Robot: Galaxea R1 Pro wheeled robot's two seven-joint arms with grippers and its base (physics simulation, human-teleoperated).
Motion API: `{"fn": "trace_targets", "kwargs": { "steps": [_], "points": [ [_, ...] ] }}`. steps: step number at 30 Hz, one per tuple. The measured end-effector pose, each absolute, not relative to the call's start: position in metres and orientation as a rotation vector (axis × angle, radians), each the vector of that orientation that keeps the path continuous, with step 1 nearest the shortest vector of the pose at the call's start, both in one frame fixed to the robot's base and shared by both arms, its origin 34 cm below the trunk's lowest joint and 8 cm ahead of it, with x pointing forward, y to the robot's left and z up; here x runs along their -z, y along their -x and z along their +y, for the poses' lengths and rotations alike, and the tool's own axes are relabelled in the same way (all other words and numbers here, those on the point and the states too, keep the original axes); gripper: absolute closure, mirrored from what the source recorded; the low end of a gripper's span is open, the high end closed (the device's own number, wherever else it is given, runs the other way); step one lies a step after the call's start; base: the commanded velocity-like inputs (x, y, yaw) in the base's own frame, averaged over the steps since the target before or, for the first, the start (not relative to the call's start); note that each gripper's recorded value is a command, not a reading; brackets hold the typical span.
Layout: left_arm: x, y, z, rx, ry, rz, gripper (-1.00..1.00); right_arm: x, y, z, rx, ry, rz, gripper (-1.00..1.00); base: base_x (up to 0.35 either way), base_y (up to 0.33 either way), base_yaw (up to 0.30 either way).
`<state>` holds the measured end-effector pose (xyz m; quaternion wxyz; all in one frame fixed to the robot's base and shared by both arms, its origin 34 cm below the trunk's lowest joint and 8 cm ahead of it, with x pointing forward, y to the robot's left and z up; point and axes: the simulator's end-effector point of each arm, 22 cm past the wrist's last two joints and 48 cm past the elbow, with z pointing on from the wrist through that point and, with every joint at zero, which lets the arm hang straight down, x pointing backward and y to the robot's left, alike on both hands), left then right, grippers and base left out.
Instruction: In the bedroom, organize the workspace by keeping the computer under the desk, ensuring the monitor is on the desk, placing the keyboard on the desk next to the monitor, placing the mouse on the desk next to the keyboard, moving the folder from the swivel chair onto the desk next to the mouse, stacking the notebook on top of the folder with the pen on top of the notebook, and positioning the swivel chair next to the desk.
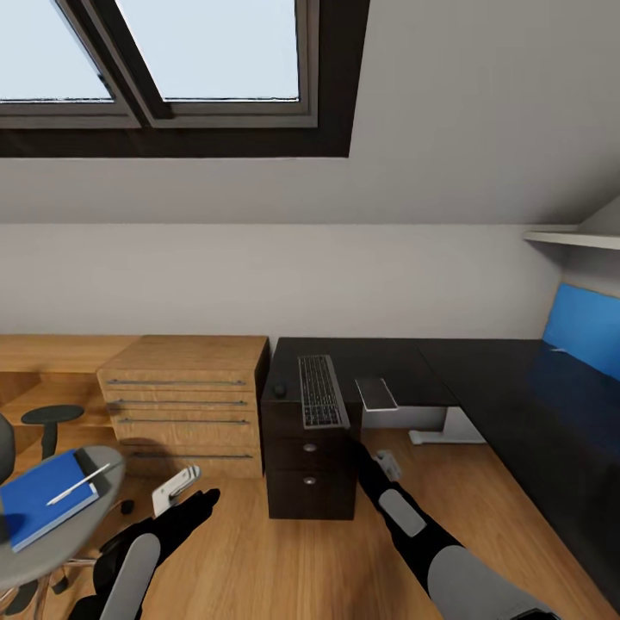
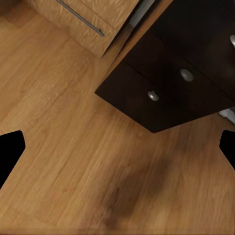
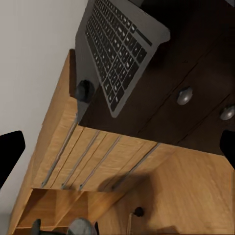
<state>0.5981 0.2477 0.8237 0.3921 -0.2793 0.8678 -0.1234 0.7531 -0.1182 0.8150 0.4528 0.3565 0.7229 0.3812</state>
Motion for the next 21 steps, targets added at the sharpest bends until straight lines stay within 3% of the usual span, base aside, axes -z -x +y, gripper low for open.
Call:
{"fn": "trace_targets", "kwargs": {
  "steps": [6, 21],
  "points": [
    [-0.813, -0.597, 0.227, 0.335, 0.654, 2.226, -1.0, -0.762, -0.734, -0.123, -0.978, -1.159, 1.882, -1.0, 0.0, 0.0, 0.0],
    [-0.784, -0.586, 0.218, 0.344, 0.631, 2.242, -1.0, -0.758, -0.745, -0.127, -0.975, -1.087, 1.808, -1.0, 0.0, 0.0, 0.0]
  ]
}}
